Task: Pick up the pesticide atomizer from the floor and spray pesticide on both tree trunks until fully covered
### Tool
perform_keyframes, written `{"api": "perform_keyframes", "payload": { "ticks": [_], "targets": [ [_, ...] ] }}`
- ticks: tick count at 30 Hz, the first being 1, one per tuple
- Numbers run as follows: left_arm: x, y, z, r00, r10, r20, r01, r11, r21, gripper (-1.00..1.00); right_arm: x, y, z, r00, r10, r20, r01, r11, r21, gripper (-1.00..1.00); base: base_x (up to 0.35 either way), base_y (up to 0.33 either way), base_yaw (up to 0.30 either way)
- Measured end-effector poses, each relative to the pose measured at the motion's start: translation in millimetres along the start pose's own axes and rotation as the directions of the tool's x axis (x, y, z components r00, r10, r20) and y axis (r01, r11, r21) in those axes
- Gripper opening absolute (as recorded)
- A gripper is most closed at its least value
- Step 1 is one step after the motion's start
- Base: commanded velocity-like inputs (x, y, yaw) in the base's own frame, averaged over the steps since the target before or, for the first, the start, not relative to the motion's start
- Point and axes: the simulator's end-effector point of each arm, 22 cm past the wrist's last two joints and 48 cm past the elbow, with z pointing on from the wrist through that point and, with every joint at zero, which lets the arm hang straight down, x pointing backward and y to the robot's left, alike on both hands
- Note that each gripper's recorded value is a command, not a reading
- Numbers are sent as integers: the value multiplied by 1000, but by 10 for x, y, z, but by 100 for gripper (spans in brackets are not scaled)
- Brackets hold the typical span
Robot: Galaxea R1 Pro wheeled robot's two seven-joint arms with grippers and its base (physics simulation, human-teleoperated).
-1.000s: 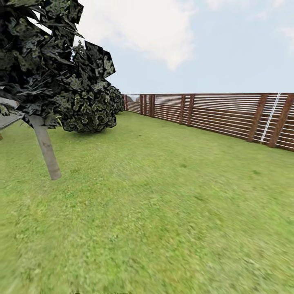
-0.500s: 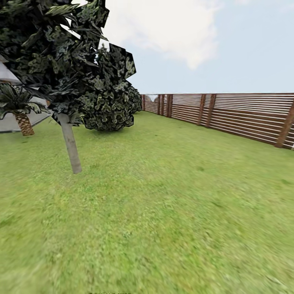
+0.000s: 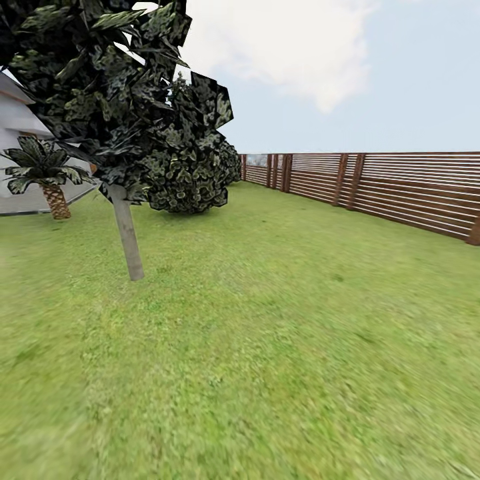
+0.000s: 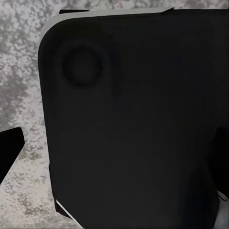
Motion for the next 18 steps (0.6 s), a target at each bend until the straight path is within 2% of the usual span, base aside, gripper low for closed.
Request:
{"api": "perform_keyframes", "payload": {
  "ticks": [6, 18],
  "targets": [
    [-8, -4, 0, 1000, 1, 4, -1, 1000, 2, 100, -1, -3, 0, 1000, 0, 0, 0, 1000, 0, 100, 0, 0, 164],
    [-12, -5, 0, 1000, 2, 6, -2, 1000, 2, 100, -1, -6, 0, 1000, -2, 0, 2, 1000, 1, 100, 0, 0, 285]
  ]
}}
